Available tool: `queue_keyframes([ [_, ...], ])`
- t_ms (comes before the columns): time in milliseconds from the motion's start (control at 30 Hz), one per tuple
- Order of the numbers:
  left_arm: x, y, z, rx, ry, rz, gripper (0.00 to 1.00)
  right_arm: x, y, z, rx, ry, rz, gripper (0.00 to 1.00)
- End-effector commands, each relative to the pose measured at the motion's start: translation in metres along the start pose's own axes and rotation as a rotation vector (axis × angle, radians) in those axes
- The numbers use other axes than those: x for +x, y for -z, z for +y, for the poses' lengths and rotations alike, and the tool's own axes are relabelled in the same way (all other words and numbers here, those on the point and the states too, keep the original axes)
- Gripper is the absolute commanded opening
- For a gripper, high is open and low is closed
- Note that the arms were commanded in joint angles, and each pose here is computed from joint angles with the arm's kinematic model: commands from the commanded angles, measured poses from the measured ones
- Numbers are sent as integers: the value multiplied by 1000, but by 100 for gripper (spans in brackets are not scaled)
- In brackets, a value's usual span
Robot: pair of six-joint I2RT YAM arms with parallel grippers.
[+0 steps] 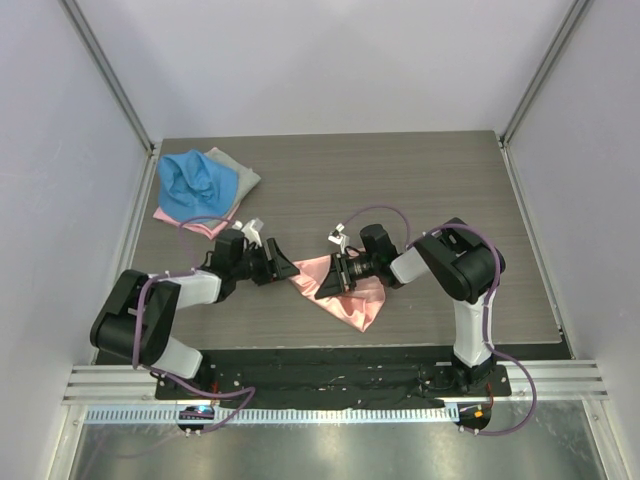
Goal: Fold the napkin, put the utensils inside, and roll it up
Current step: Roll the napkin with the utensil
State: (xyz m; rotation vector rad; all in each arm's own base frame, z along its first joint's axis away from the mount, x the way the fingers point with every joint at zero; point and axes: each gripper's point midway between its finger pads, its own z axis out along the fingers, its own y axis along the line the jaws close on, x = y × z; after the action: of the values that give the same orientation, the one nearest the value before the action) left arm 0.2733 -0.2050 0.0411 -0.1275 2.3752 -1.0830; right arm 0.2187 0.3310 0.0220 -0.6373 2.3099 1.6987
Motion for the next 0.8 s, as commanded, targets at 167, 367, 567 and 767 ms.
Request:
queue_keyframes([
  [167,-14,-13,-6,49,-44,-42,47,13,4,-36,145,-57,1,17],
  [367,-10,-15,-5,54,-32,-31,28,13,5,-37,153,-57,2,17],
  [567,-11,-12,-11,73,-17,-28,8,-4,12,-34,229,-11,-8,23],
  [767,-9,-8,-12,24,17,27,0,-50,42,-2,424,165,-88,52],
])
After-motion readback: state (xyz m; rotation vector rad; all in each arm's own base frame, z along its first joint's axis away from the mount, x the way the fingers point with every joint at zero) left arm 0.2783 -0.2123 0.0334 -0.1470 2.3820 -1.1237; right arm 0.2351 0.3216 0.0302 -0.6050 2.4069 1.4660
